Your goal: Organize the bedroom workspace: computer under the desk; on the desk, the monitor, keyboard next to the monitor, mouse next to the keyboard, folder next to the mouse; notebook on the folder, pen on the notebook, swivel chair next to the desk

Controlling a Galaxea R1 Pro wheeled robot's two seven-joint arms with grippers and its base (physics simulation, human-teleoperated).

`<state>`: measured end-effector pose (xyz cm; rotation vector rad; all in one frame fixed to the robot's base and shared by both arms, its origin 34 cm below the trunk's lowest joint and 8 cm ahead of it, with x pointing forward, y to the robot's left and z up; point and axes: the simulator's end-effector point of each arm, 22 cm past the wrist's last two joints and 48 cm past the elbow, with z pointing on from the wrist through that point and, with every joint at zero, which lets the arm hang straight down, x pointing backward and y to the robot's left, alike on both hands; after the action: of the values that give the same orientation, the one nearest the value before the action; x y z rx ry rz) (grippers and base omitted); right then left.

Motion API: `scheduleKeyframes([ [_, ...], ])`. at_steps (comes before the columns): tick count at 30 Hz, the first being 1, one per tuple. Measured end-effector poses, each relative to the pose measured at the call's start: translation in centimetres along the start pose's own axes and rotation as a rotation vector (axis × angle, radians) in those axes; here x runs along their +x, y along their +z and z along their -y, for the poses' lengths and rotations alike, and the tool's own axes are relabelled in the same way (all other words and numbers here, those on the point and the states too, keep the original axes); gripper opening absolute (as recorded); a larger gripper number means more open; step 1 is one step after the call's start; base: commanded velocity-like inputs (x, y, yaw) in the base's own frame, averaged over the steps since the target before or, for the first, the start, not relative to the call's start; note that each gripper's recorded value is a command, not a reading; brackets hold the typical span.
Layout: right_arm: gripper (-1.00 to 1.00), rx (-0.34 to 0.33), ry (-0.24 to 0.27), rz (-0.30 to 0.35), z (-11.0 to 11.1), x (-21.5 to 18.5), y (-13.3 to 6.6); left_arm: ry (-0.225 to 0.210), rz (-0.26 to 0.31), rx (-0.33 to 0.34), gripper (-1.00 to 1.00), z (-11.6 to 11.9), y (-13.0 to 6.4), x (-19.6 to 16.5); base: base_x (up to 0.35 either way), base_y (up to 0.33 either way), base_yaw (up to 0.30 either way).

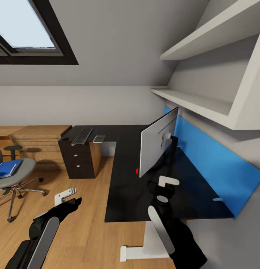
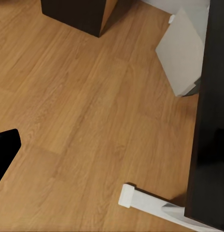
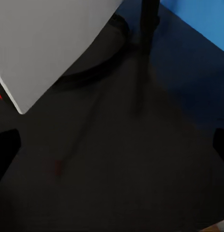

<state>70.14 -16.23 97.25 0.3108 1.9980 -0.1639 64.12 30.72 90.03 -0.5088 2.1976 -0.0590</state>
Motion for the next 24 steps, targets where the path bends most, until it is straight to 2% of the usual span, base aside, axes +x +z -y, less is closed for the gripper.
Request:
scheduleKeyframes([
  [6, 1.00, 0.005, -0.003, 0.093, 0.0, -1.1, 0.0, -0.003, -0.009, 0.000, 1.00, 0.1, 0.2, 0.4, 0.000, 0.210, 0.000],
  [9, 1.00, 0.005, -0.022, 0.141, 0.0, -1.3, -0.1, -0.003, -0.017, -0.002, 1.00, 0.0, 0.3, 0.7, 0.005, 0.283, 0.000],
  [11, 1.00, 0.010, -0.037, 0.171, 0.5, -1.4, 0.0, -0.002, -0.024, -0.003, 1.00, 0.0, 0.5, 1.1, 0.100, 0.281, 0.000],
  [17, 1.00, 0.003, -0.034, 0.229, 0.4, -1.9, -0.4, 0.015, -0.048, -0.001, 1.00, 0.4, 0.8, 2.3, 0.183, 0.231, 0.000],
  [21, 1.00, -0.009, -0.056, 0.280, -0.2, -1.9, -1.2, 0.022, -0.057, 0.002, 1.00, 0.6, 1.0, 2.7, 0.114, 0.080, 0.000],
  [24, 1.00, 0.004, -0.092, 0.322, -0.1, -2.1, -1.8, 0.024, -0.060, 0.004, 1.00, 0.7, 1.0, 2.8, 0.043, 0.030, 0.000],
])
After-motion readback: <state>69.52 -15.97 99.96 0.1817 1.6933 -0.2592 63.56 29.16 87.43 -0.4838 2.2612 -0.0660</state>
